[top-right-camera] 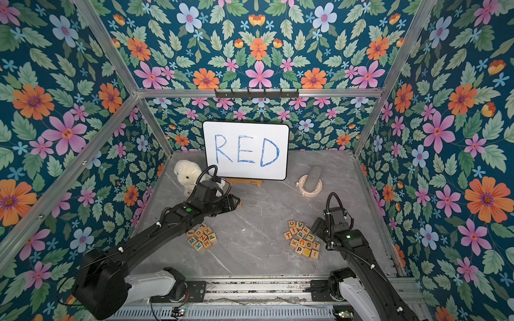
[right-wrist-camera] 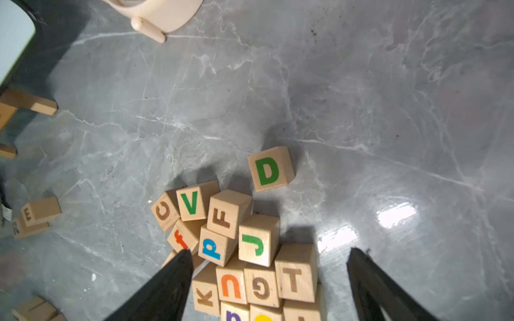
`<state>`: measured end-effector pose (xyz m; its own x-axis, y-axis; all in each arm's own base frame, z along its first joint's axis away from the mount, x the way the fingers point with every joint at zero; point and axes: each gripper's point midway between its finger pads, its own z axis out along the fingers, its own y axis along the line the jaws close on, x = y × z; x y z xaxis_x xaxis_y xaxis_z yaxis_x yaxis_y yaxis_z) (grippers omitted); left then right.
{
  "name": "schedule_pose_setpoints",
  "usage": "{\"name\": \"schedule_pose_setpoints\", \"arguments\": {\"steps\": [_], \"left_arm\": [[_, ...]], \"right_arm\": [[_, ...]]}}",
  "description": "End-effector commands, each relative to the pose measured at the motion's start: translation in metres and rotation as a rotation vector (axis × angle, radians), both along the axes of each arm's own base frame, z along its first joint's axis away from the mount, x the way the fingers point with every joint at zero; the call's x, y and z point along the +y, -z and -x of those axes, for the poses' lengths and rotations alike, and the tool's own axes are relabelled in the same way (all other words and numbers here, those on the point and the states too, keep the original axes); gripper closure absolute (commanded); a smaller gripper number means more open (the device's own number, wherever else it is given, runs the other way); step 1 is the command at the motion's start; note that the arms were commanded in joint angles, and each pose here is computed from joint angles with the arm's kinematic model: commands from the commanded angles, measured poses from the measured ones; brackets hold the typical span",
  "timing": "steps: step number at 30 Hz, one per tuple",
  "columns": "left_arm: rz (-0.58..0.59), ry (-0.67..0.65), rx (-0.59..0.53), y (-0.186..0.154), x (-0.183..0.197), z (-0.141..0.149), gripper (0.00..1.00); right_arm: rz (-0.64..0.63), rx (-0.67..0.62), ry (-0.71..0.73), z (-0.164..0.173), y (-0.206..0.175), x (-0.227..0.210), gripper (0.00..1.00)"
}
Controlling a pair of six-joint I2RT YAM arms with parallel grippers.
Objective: Assemble the uppercase word "red" with letter blocks
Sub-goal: Pick up the letter block from the center of the board.
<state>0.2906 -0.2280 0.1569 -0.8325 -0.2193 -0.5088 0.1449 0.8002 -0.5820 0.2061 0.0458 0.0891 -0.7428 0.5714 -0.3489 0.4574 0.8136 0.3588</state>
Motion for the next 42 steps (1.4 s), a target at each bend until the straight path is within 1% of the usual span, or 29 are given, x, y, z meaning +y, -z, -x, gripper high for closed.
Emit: {"name": "schedule_pose_setpoints", "arguments": {"steps": [1, 3, 6, 8, 16, 20, 23, 30, 34, 39, 42], "left_arm": [[0.118, 0.037, 0.004, -0.008, -0.016, 0.003, 0.49], [0.132, 0.051, 0.03, -0.004, -0.019, 0.006, 0.49], [0.143, 0.052, 0.041, -0.001, -0.019, 0.009, 0.49], [0.139, 0.058, 0.044, 0.0, -0.019, 0.011, 0.49], [0.127, 0.058, 0.074, 0.006, -0.018, 0.014, 0.5], [0.101, 0.065, 0.076, 0.01, -0.017, 0.014, 0.5], [0.069, 0.071, 0.094, 0.016, -0.015, 0.015, 0.51], [0.043, 0.084, 0.107, 0.022, -0.015, 0.017, 0.51], [0.032, 0.079, 0.109, 0.023, -0.014, 0.016, 0.52], [0.003, 0.07, 0.104, 0.023, -0.011, 0.013, 0.52], [-0.009, 0.07, 0.105, 0.024, -0.01, 0.013, 0.52]], "right_arm": [[0.008, 0.003, -0.05, -0.007, 0.002, 0.005, 0.16], [0.039, 0.011, -0.052, -0.011, 0.006, 0.001, 0.25], [0.075, -0.004, -0.078, -0.019, 0.01, -0.001, 0.32], [0.116, 0.015, -0.069, -0.021, 0.014, -0.007, 0.36], [0.157, 0.029, -0.059, -0.037, 0.025, -0.011, 0.38], [0.137, 0.006, -0.066, -0.045, 0.03, -0.007, 0.42], [0.135, 0.007, -0.068, -0.048, 0.032, -0.006, 0.42], [0.161, 0.047, -0.088, -0.053, 0.042, -0.006, 0.44], [0.153, 0.083, -0.109, -0.054, 0.048, -0.002, 0.48], [0.153, 0.105, -0.112, -0.054, 0.052, -0.001, 0.49], [0.157, 0.123, -0.105, -0.052, 0.054, -0.003, 0.53]]}}
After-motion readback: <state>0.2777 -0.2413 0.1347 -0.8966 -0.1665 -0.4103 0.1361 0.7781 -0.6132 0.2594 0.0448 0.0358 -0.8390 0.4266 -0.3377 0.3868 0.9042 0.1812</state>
